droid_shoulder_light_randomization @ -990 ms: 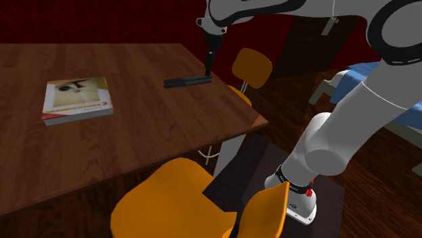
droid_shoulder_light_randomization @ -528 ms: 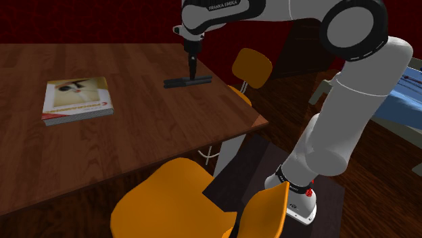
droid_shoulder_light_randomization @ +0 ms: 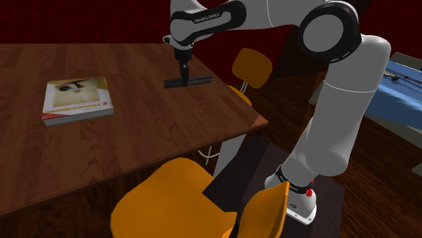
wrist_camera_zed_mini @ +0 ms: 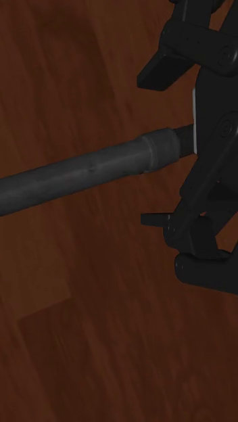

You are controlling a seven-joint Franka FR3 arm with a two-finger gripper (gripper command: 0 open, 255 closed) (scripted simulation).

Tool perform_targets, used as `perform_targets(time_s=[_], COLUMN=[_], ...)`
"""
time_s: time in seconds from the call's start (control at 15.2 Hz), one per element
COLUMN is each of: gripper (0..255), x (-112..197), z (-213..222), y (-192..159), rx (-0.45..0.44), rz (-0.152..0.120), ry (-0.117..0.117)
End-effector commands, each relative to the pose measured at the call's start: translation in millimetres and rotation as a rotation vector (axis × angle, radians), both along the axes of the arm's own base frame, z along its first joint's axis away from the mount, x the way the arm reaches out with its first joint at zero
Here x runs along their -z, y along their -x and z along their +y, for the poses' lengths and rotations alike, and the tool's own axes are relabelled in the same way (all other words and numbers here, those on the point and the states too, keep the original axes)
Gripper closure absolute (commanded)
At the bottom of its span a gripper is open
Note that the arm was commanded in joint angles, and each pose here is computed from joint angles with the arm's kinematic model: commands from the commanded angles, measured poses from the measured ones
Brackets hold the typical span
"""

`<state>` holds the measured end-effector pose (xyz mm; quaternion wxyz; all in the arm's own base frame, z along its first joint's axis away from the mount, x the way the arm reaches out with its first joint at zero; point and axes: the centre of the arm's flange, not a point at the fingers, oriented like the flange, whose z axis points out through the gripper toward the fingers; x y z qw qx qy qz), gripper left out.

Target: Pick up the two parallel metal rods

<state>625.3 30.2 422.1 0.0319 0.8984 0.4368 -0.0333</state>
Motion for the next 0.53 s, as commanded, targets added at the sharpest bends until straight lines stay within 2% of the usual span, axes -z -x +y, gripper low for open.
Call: perform_targets(time_s=[0.0,0.13,0.2,0.46], gripper=[0,0,255,255], x=[10.5,13.5,13.9,13.6], z=[-0.7,-0.7,-0.4,-0.5], y=[0.3,0.3,0.0,0.3], rx=[-0.001,-0.001,0.0,-0.001], rz=[0.0,0.0,0.0,0.0], ry=[0.0,0.0,0.0,0.0])
